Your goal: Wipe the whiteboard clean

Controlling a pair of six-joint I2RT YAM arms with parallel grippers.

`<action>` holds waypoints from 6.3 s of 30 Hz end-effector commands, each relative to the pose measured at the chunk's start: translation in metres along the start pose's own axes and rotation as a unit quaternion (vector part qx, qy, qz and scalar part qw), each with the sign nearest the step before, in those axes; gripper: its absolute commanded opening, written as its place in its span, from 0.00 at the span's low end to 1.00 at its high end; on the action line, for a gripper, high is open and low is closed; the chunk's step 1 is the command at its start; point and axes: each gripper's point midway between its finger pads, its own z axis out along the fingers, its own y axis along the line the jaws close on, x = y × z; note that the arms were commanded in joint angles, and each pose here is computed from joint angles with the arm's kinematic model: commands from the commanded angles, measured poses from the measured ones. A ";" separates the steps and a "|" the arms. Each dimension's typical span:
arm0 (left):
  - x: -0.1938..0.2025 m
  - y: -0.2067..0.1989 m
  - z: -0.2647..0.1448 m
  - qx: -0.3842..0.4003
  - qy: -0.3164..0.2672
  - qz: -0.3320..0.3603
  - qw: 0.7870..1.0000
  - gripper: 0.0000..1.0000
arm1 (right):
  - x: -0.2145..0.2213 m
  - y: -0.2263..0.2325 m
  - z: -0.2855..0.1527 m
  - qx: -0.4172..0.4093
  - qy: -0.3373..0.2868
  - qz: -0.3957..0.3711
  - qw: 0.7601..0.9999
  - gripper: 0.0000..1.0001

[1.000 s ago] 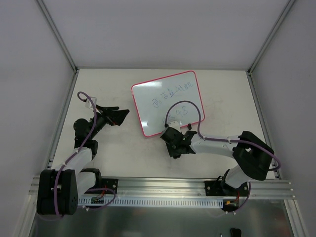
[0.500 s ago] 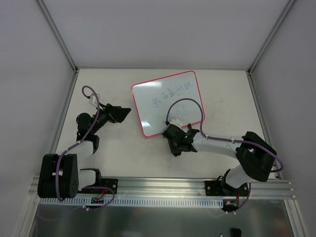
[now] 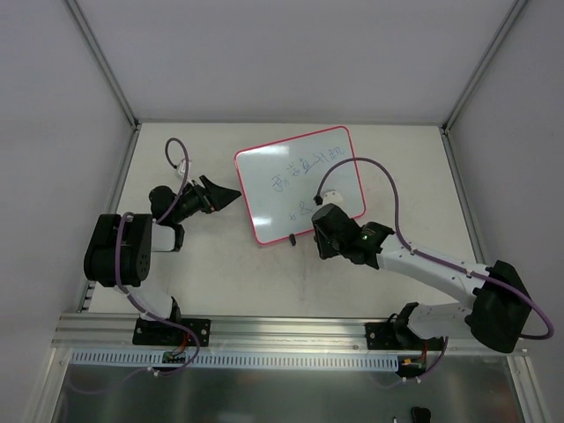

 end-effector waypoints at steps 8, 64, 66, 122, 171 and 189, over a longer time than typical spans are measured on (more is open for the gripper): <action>-0.019 -0.053 0.021 0.145 -0.010 0.121 0.982 0.86 | -0.079 -0.001 -0.030 -0.018 -0.077 -0.012 0.997 0.00; 0.013 -0.059 0.046 0.226 0.079 0.145 0.960 0.08 | -0.217 0.073 0.037 -0.100 -0.194 -0.131 0.967 0.00; 0.014 -0.059 0.046 0.227 0.079 0.148 0.959 0.02 | -0.216 0.075 0.042 -0.101 -0.190 -0.133 0.967 0.00; 0.026 -0.060 0.042 0.233 0.084 0.174 0.953 0.00 | -0.198 0.011 0.112 -0.023 -0.188 -0.107 0.976 0.00; 0.027 -0.064 0.039 0.237 0.086 0.180 0.951 0.00 | -0.212 -0.159 0.118 0.056 -0.135 0.002 0.989 0.00; 0.027 -0.067 0.039 0.242 0.088 0.182 0.949 0.00 | -0.223 -0.079 0.108 -0.036 -0.120 -0.049 0.991 0.00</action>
